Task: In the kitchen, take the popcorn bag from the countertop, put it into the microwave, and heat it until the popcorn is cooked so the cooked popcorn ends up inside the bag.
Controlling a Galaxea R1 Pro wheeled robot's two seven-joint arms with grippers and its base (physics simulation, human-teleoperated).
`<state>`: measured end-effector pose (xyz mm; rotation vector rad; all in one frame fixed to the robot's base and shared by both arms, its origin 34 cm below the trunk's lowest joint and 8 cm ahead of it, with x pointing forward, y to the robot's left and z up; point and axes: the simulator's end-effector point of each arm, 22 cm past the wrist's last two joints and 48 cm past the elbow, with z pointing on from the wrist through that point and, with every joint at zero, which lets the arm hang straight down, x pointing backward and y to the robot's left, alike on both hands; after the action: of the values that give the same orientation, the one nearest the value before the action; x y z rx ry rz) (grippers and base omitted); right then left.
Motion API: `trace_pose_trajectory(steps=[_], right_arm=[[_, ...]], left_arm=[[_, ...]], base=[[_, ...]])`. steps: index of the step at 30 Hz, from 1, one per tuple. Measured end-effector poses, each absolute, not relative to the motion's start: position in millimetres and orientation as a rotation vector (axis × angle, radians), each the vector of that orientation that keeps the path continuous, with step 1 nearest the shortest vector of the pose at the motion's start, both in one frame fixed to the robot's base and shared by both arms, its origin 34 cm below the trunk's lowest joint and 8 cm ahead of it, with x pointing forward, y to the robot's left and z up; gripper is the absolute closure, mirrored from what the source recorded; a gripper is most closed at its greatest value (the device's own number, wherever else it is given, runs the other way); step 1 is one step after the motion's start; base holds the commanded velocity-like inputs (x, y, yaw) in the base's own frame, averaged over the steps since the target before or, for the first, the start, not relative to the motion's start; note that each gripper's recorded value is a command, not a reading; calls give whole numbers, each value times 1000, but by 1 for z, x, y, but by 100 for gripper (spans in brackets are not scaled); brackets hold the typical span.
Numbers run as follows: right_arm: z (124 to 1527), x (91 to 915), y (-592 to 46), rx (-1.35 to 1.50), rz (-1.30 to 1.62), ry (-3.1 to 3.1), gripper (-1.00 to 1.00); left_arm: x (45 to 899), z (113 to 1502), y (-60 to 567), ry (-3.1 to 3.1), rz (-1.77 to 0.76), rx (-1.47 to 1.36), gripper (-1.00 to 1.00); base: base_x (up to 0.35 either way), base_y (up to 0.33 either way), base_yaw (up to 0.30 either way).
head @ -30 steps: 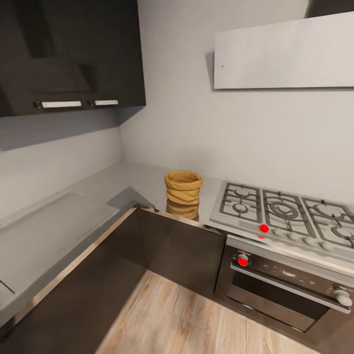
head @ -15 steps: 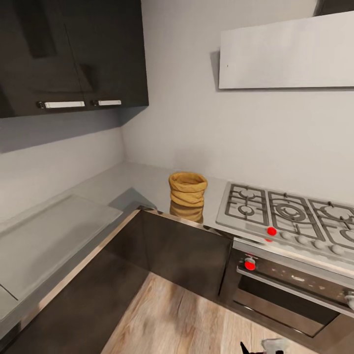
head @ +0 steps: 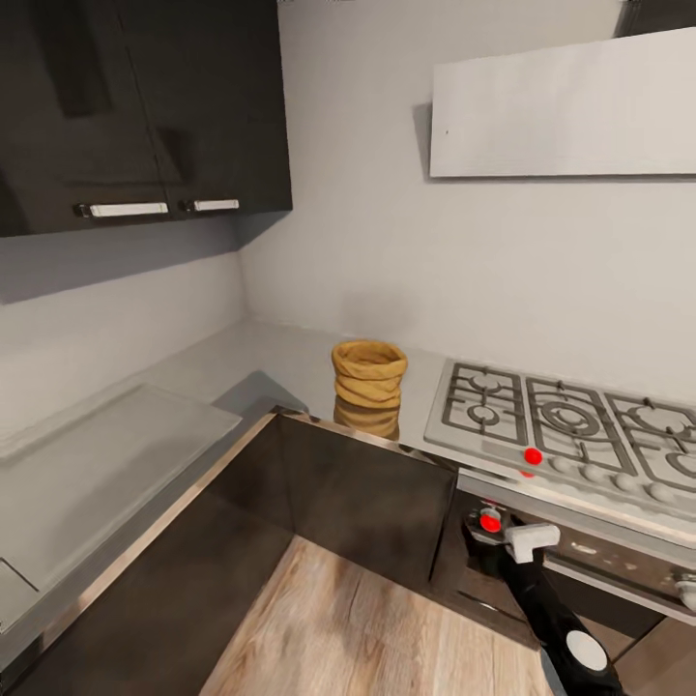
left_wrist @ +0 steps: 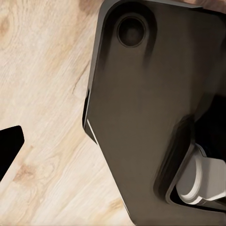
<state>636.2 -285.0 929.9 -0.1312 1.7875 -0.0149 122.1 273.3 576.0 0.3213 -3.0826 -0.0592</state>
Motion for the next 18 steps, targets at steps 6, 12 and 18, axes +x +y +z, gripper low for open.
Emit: trace_pose_trajectory(steps=[6,12,18], right_arm=[[997,660,-281,-131,-19,1693,-100],[1038,697,-284,-113,-23,1703,-100],[1099,747,-289,-83,-24,1739,-100]], left_arm=[[120,582,274,-3081,-62,321,-100],[118,588,274,-3081,-61,321,-100],[116,593,274,-3081,-61,321,-100]], base=[[0,0,0],[0,0,0],[0,0,0]])
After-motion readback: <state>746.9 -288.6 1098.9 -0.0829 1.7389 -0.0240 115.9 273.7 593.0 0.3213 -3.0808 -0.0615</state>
